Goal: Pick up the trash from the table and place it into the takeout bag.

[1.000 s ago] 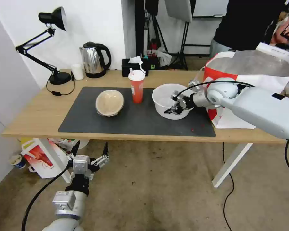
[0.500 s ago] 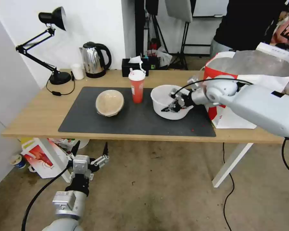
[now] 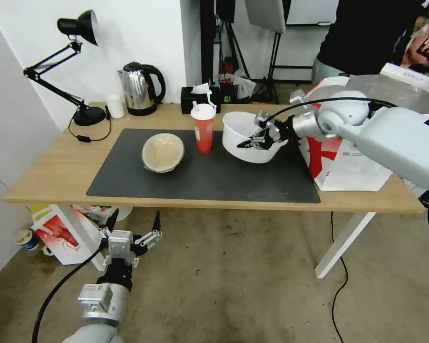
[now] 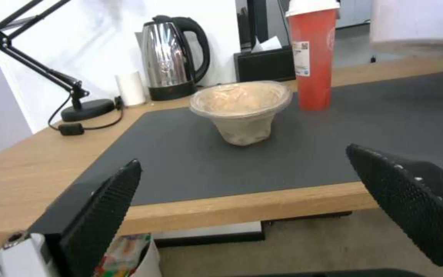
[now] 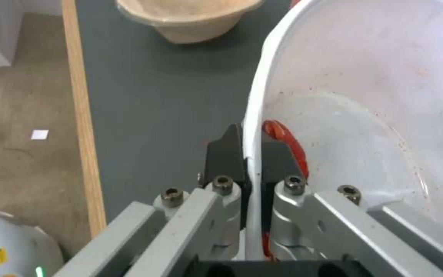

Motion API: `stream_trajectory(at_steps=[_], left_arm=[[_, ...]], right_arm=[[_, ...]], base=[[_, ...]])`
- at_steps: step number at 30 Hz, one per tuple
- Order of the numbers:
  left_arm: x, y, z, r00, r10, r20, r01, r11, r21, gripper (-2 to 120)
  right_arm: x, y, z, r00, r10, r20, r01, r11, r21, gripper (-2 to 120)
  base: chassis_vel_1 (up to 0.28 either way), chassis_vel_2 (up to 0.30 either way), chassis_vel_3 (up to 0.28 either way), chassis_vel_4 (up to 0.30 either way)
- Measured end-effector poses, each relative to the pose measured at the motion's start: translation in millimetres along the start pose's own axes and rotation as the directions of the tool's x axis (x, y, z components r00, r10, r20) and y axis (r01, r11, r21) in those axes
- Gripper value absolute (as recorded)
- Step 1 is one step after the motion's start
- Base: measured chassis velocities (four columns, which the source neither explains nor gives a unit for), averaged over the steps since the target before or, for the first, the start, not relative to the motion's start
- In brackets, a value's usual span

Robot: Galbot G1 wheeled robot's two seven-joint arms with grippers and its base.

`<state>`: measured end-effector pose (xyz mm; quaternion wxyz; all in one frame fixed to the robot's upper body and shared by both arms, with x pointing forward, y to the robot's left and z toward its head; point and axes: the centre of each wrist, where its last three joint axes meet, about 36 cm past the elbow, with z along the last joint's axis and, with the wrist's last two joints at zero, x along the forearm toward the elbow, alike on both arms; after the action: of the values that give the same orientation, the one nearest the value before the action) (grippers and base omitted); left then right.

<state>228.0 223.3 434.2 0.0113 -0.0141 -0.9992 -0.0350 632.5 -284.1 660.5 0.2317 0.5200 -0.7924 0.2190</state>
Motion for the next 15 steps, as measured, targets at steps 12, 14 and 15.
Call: stream_trajectory(at_steps=[12,14,15], left_arm=[[0.0,0.0,0.0,1.0,0.0,0.0,0.0,1.0,0.0,100],[0.0,0.0,0.0,1.0,0.0,0.0,0.0,1.0,0.0,100],[0.0,0.0,0.0,1.0,0.0,0.0,0.0,1.0,0.0,100]], right_arm=[[14.2,-1.8,-11.5,1.0,0.018,0.011,-0.018,1.0,0.011,0],[22.0,-3.2,-19.1,0.999,0.027,0.017,-0.027,0.999,0.016,0],[30.3,-4.5,-28.2,0.999,0.036,0.024,-0.037,0.999,0.024,0]], base=[[0.0,0.0,0.0,0.0],[0.0,0.0,0.0,0.0],[0.0,0.0,0.0,0.0]])
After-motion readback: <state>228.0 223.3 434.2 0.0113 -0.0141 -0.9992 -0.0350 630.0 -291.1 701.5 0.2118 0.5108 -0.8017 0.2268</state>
